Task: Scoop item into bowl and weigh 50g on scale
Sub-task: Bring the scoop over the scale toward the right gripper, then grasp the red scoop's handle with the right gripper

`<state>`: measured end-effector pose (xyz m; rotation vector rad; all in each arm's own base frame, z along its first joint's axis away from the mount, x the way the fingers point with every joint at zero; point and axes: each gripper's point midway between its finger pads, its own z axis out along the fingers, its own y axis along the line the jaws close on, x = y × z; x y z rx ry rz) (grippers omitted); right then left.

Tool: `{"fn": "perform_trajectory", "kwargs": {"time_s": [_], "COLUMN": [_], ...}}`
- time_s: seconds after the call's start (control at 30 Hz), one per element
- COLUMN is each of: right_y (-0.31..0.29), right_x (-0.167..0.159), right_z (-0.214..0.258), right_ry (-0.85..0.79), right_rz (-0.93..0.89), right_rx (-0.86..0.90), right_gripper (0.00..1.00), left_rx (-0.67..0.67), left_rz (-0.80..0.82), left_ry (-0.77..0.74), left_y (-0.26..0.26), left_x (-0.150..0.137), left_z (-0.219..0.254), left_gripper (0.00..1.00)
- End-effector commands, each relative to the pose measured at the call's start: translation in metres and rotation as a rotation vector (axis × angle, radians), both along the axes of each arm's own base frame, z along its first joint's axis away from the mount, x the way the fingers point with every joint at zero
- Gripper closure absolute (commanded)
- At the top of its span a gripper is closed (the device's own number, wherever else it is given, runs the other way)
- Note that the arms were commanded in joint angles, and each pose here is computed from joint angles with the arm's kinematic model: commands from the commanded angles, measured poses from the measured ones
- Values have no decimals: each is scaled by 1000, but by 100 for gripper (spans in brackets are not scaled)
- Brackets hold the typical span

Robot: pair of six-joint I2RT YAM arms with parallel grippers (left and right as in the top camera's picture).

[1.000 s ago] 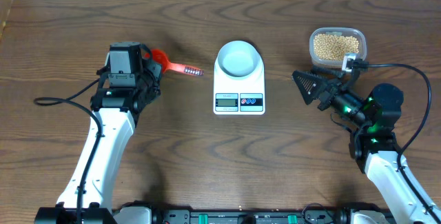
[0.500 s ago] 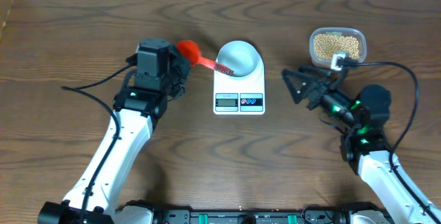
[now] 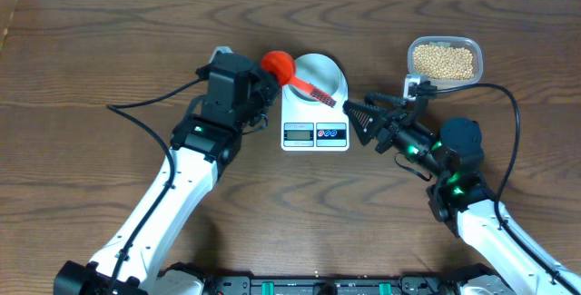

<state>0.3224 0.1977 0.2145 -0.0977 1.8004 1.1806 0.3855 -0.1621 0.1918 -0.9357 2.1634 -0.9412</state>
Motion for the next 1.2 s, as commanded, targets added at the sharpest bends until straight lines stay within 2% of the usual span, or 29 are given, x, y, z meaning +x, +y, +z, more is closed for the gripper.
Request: {"fn": "perform_trajectory", "kwargs": {"time_s": [0.0, 0.17, 0.8, 1.0, 1.17], "right_y": [7, 19, 31, 32, 32], "right_x": [1, -6, -10, -11, -11], "right_z": [9, 10, 10, 11, 11], "right_ry": [-37, -40, -56, -58, -59], "right_rz": [4, 39, 59, 63, 63], "right_rx": [-3, -2, 1, 2, 3], "right_gripper": [24, 29, 66, 73, 73], "left_rx": [-10, -13, -26, -39, -41], "left_rz": [-24, -54, -128, -149, -153], "left_ry": [-4, -8, -16, -10, -8], "left_y": [-11, -22, -50, -54, -54], "left_x": [-5, -10, -23, -25, -25], "left_z": [1, 2, 5, 5, 5], "left_gripper": [93, 93, 93, 93, 93]}}
